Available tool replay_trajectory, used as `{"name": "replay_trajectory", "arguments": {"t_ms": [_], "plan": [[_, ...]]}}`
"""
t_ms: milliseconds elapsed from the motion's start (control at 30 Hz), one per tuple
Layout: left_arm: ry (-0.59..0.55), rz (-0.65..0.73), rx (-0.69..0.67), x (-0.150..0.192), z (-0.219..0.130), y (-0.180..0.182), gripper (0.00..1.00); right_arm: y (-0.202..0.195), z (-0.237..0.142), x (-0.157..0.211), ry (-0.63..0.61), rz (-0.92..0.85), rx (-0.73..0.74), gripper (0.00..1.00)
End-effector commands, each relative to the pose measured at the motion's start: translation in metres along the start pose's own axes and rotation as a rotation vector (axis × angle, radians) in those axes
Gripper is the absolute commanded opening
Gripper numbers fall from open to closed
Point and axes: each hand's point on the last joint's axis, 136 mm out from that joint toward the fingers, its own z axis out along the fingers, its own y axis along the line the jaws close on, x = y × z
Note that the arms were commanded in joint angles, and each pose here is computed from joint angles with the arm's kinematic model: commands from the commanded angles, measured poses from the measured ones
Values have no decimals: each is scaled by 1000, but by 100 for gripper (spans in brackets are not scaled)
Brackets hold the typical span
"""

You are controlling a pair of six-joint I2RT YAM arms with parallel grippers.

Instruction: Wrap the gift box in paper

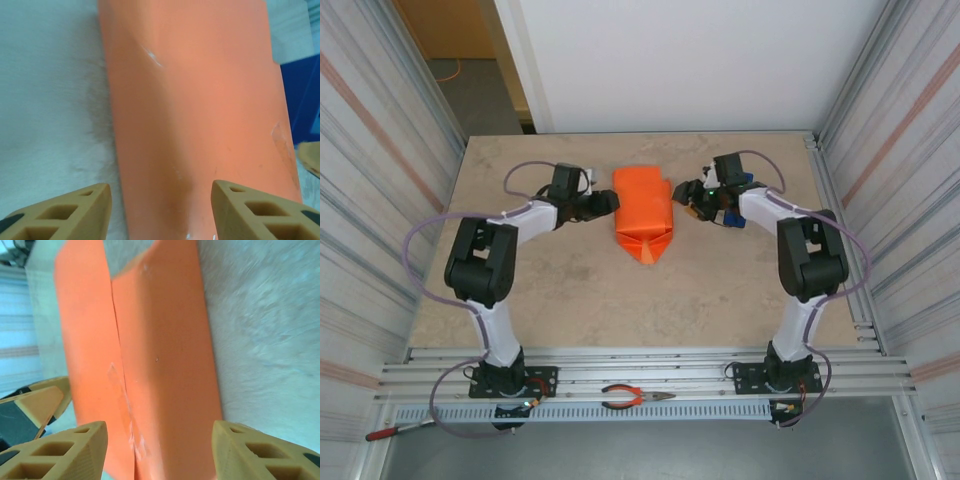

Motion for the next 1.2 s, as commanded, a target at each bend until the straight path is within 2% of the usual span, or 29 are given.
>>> {"name": "replay_trajectory", "arguments": {"t_ms": [0,167,233,367,433,533,733,1167], "plan": [[-60,12,-22,-8,-27,-3,57,4,-25,1,-33,-2,-26,53],[-70,-42,-53,23,-46,12,53,-9,-32,40,11,-26,-17,32],[-76,-66,-58,39,-53,19,44,-15,-30,59,31,-35,-7,19],[-61,-80,-55,66,-58,21,13,-18,-12,91,80,-51,-3,0],[-44,-70,-47,77,-54,16,5,-14,1,101,104,-61,-9,0],[-17,-48,-32,91,-44,6,0,-4,19,113,129,-76,-24,0],[19,-8,-10,108,-22,-9,0,4,40,117,137,-87,-23,0],[18,19,-8,105,-1,-17,0,-13,62,114,126,-56,2,0]]}}
